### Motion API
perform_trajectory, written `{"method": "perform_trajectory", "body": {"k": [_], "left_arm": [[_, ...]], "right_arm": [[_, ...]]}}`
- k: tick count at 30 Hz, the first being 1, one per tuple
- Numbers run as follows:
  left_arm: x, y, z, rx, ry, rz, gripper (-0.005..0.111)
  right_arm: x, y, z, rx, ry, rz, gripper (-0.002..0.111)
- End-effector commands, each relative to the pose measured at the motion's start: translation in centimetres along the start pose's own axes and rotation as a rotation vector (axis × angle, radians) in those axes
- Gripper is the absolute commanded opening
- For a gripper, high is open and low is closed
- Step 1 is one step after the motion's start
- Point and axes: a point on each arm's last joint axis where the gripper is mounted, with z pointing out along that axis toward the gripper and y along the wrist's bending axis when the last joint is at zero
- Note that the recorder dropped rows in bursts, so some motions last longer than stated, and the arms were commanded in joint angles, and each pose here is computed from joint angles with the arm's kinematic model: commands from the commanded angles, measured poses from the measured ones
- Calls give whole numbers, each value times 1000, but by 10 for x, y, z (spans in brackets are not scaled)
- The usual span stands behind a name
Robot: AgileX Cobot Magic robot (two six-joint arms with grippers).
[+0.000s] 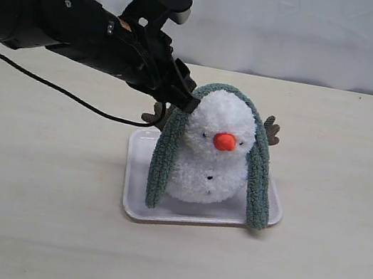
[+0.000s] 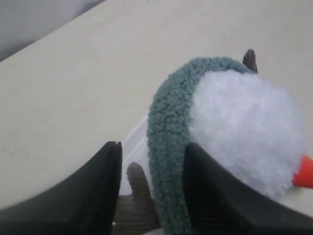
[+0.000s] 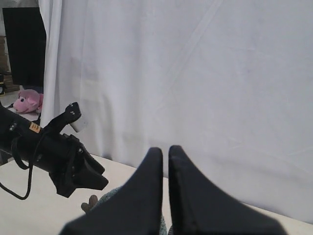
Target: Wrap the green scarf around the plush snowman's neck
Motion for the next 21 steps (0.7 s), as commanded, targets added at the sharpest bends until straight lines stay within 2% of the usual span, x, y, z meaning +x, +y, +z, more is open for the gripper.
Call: {"method": "perform_trajectory", "body": {"k": [1, 7, 14, 21], "left_arm": [[3, 2, 12, -23, -15, -37, 41], [19, 3, 33, -17, 47, -45, 41], [17, 5, 34, -34, 29, -42, 41], [24, 2, 36, 4, 82, -53, 41]], "right_arm": [[0, 0, -1, 3, -4, -7, 4], [0, 0, -1, 4, -6, -4, 4], [0, 0, -1, 4, -6, 4, 4], [0, 0, -1, 3, -4, 4, 4]]}}
